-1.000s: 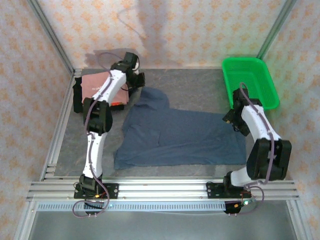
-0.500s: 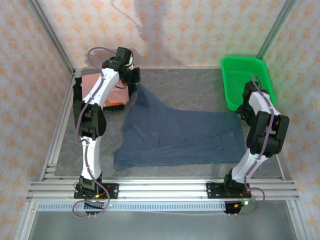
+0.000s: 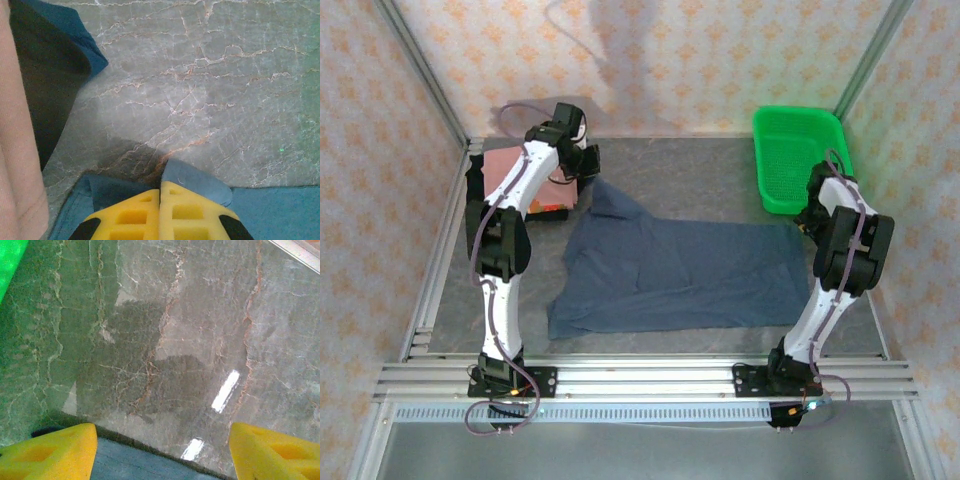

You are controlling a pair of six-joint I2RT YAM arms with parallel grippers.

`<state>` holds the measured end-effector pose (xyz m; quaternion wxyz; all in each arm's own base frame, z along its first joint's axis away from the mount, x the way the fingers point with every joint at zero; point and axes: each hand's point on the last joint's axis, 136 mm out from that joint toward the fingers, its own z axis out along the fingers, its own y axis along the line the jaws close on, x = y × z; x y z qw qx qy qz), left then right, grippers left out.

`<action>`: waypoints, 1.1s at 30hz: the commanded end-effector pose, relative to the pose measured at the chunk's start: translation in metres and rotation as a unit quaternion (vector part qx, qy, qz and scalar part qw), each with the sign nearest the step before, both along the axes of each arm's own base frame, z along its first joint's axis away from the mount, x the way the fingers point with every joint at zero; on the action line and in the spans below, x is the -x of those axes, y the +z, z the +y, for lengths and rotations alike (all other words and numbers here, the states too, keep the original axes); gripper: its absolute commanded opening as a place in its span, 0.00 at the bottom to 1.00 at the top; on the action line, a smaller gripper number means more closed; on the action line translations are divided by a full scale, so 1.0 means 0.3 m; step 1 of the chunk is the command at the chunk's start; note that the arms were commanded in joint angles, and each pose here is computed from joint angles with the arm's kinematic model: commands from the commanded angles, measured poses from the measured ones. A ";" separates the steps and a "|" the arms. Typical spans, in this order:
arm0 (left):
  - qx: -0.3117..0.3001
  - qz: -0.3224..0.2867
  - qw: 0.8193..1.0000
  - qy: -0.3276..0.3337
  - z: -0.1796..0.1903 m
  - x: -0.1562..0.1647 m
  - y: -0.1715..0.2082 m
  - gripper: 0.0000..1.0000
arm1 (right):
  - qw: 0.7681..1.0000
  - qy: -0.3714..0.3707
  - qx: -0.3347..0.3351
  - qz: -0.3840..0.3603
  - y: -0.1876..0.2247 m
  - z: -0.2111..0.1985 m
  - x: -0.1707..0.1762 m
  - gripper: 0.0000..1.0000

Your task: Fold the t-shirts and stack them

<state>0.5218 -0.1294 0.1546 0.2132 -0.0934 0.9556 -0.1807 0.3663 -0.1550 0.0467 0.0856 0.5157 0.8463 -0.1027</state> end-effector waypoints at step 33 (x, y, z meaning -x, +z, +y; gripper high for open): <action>0.006 0.015 0.999 -0.040 -0.054 0.218 -0.016 0.00 | 0.996 -0.054 -0.059 -0.049 -0.052 0.186 0.329 0.69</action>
